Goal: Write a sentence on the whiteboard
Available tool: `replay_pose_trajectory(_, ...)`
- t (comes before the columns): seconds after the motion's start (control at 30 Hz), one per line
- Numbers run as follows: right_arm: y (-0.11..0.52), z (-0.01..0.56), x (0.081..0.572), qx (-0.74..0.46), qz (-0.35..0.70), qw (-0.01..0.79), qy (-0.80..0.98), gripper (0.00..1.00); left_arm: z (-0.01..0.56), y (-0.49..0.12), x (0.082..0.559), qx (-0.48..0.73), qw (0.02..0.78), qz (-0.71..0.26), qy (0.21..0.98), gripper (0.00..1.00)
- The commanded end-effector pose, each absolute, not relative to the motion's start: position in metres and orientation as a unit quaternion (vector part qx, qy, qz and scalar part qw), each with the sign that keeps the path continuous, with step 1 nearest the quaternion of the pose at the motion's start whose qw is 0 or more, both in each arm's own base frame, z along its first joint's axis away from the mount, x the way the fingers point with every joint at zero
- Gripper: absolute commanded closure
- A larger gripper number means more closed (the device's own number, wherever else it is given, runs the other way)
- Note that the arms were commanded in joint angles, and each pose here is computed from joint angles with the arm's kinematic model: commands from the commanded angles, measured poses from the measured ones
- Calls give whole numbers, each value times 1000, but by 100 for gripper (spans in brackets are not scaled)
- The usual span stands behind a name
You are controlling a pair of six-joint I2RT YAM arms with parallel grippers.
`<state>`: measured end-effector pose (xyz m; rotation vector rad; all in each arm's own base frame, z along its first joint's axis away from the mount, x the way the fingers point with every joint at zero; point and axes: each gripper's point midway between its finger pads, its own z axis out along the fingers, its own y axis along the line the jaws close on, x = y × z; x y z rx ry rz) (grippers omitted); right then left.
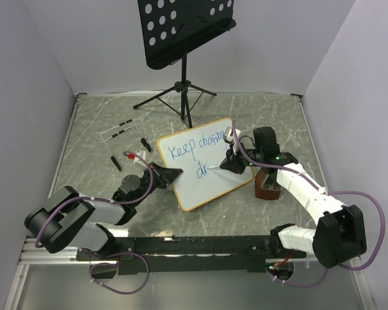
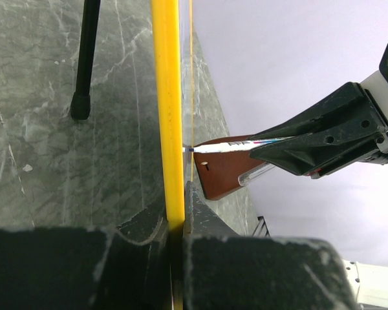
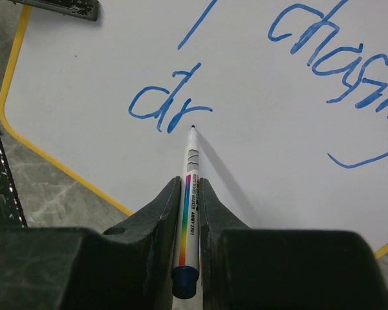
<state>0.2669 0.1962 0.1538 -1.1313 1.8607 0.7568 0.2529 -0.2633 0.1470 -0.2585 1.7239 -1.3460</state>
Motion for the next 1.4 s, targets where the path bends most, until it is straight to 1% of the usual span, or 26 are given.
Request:
replay_pose_trajectory(0.0, 192, 152, 277, -451, 278, 409, 743, 100, 184, -266, 249, -69, 492, -576, 649, 99)
replay_pose_trajectory(0.77, 185, 165, 296, -427, 240, 445, 749, 100, 185, -268, 249, -67, 492, -576, 649, 99)
replay_pose_trajectory(1.37, 200, 174, 283, -441, 289, 449, 721, 100, 186, -272, 251, -63, 489, -579, 649, 99)
